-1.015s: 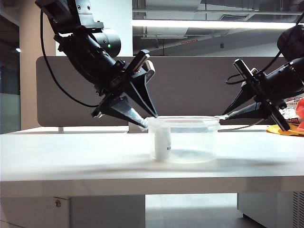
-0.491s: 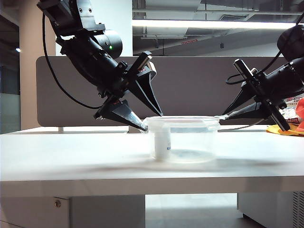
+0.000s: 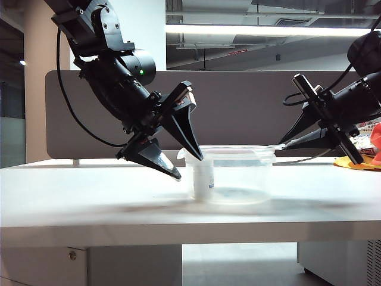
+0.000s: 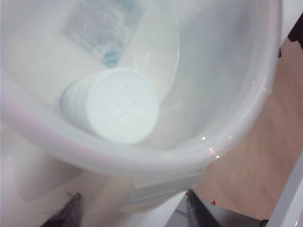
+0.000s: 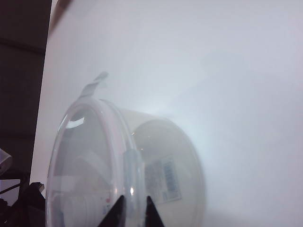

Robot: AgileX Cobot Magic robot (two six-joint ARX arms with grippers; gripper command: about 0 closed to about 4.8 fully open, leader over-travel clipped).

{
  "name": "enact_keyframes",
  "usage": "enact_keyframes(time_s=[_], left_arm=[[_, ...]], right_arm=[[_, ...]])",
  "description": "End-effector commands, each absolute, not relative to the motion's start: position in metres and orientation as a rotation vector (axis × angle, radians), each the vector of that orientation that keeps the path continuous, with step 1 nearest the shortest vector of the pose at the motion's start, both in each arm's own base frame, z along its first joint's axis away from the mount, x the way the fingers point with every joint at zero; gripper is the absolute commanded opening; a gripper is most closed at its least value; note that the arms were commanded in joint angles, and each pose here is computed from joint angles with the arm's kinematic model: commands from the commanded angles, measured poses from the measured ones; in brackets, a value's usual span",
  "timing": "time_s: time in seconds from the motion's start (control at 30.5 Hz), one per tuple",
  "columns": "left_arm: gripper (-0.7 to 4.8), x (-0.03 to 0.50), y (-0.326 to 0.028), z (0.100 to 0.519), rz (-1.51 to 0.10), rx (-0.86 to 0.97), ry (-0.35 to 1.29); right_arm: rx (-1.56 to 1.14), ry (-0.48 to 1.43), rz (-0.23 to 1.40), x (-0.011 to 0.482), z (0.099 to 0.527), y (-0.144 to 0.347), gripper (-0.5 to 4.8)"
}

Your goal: Remove the lid of the round box, pick up the small white medicine bottle inside, and place it on the table.

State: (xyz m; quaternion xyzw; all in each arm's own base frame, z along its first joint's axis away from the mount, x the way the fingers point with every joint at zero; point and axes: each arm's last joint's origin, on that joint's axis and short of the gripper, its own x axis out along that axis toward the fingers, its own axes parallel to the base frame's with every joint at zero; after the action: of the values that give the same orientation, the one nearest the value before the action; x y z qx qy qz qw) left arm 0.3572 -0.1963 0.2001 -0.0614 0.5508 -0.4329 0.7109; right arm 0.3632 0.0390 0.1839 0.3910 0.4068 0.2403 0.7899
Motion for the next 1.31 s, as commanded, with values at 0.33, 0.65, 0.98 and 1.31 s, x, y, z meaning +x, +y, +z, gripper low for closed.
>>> enact_keyframes(time_s=[0.33,0.65,0.98,1.31], left_arm=[[2.85,0.3583,-0.2005,0.2065,-1.031,-0.181,1.177],[1.01,0.3563,-0.2010,0.2075,-1.085,-0.234,1.197],[-0.01,0.3546,-0.2010,0.2078,-1.132,-0.249,1.201],[0.23,0.3518,-0.2014,0.2088,-1.197,-0.309,1.226]], right_arm=[[0.834,0.857,0.537,0.3640,0.1877,0.0400,0.53],[0.833,0.857,0.535,0.3640,0.1877,0.0400,0.52],[0.833,0.857,0.535,0.3640,0.1877,0.0400,0.52],[0.842,0.836,0.531,0.3652,0.1898,0.0309,0.53]])
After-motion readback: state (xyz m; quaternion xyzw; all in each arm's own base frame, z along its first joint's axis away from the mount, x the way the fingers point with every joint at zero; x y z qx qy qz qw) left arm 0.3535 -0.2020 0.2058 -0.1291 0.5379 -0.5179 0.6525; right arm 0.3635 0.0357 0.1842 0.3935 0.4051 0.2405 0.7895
